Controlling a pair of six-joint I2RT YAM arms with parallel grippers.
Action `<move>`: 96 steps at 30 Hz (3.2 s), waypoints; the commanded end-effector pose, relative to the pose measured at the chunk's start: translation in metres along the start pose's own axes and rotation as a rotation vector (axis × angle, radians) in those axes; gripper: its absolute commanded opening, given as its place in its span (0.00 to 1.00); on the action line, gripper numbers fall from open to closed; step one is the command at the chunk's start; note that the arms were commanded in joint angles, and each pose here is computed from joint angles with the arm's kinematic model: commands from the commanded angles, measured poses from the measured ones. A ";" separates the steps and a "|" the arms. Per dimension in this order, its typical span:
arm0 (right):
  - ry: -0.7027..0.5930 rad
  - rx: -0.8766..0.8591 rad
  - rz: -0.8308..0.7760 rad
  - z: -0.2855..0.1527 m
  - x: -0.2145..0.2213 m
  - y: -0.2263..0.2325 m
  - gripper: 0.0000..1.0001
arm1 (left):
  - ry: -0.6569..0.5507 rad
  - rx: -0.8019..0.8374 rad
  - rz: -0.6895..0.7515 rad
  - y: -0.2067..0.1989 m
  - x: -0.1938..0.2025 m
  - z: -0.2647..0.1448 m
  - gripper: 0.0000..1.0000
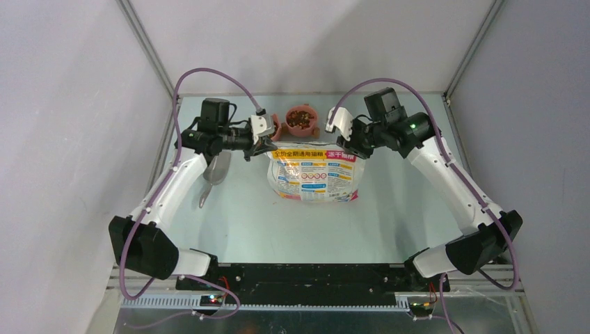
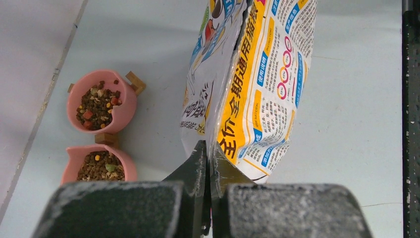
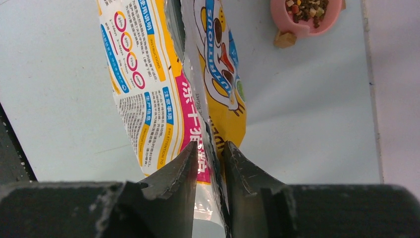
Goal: Serve the pet food
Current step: Close the pet food bag at the center of the board.
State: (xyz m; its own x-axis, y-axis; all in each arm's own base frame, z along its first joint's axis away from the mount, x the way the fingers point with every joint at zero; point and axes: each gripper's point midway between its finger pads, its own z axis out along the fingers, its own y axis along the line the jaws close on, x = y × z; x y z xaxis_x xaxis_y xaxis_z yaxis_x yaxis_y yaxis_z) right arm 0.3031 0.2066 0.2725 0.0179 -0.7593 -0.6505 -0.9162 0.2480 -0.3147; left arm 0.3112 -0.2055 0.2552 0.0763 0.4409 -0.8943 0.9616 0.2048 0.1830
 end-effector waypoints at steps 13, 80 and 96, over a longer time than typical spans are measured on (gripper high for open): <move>-0.014 -0.185 0.126 -0.021 0.011 0.005 0.23 | -0.065 -0.112 0.100 0.017 -0.031 -0.023 0.03; -0.354 0.033 -0.159 0.026 -0.066 0.027 0.32 | -0.019 -0.020 0.325 -0.037 -0.053 0.075 0.53; -0.340 -0.004 -0.142 0.032 -0.064 0.038 0.26 | -0.043 -0.024 0.302 -0.044 -0.052 0.075 0.50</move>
State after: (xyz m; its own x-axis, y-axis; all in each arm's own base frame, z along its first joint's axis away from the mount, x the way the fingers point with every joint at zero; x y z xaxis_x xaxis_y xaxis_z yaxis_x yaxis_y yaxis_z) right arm 0.2890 0.2807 0.2767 0.2677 -0.5608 -0.7835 -0.8892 0.1694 -0.4250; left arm 0.2887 -0.3015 0.2447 0.3470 0.4892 -0.8002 0.9016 0.0610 0.4283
